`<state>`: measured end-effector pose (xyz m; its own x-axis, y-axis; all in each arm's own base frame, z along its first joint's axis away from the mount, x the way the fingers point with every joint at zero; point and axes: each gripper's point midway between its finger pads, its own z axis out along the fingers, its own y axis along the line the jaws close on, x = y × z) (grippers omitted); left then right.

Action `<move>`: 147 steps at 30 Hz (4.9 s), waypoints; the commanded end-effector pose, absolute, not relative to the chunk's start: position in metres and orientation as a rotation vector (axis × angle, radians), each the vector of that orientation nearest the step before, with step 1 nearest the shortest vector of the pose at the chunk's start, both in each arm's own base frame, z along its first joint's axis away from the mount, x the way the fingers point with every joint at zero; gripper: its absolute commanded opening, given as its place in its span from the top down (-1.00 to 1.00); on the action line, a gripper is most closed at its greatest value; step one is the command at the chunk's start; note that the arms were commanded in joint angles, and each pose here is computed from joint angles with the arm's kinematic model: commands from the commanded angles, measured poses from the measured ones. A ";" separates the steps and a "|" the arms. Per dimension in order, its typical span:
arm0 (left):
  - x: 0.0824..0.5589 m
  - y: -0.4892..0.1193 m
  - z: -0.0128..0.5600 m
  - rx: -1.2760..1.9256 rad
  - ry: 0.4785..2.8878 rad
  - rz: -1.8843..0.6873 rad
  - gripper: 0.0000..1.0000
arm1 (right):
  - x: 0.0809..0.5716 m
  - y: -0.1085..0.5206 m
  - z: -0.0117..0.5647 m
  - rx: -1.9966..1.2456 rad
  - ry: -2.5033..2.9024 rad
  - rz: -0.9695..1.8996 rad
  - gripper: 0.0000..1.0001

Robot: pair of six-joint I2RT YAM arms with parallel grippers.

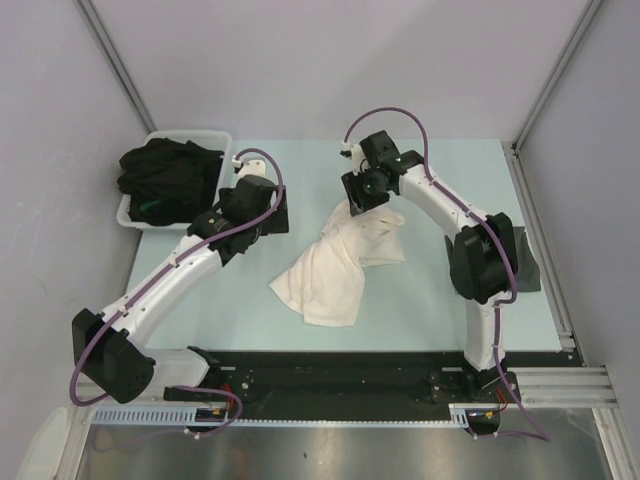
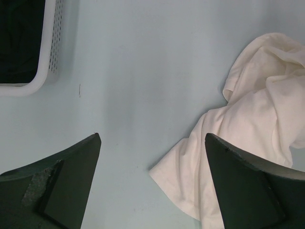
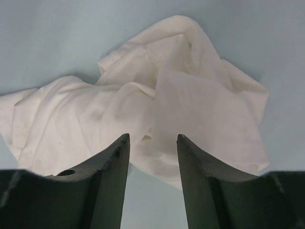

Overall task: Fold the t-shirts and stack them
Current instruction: Flatten out the tshirt

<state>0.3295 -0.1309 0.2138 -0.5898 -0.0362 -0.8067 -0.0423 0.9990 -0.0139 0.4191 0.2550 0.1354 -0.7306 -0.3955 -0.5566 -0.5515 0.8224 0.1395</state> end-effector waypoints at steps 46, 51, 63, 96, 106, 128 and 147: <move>0.284 -0.225 0.159 0.199 2.354 -0.462 -0.89 | 0.490 0.213 0.246 -0.531 2.195 0.163 1.00; 0.256 -0.279 0.143 0.378 2.388 -0.534 -0.89 | 0.484 0.212 0.222 -0.541 2.255 0.170 1.00; 0.253 -0.345 0.116 0.557 2.418 -0.559 -0.90 | 0.478 0.209 0.160 -0.543 2.400 0.188 0.94; 0.288 -0.384 0.024 0.765 2.507 -0.355 -0.59 | 0.495 0.159 0.169 -0.328 2.418 0.355 0.68; 0.282 -0.359 0.022 0.721 2.567 -0.229 -0.04 | 0.500 0.148 0.176 -0.301 2.405 0.326 0.69; 0.257 -0.270 0.069 0.592 2.545 0.029 1.00 | 0.513 0.123 0.214 -0.193 2.340 0.194 0.63; 0.303 -0.128 0.221 0.149 2.303 0.270 1.00 | 0.510 0.148 0.228 -0.209 2.310 0.403 0.36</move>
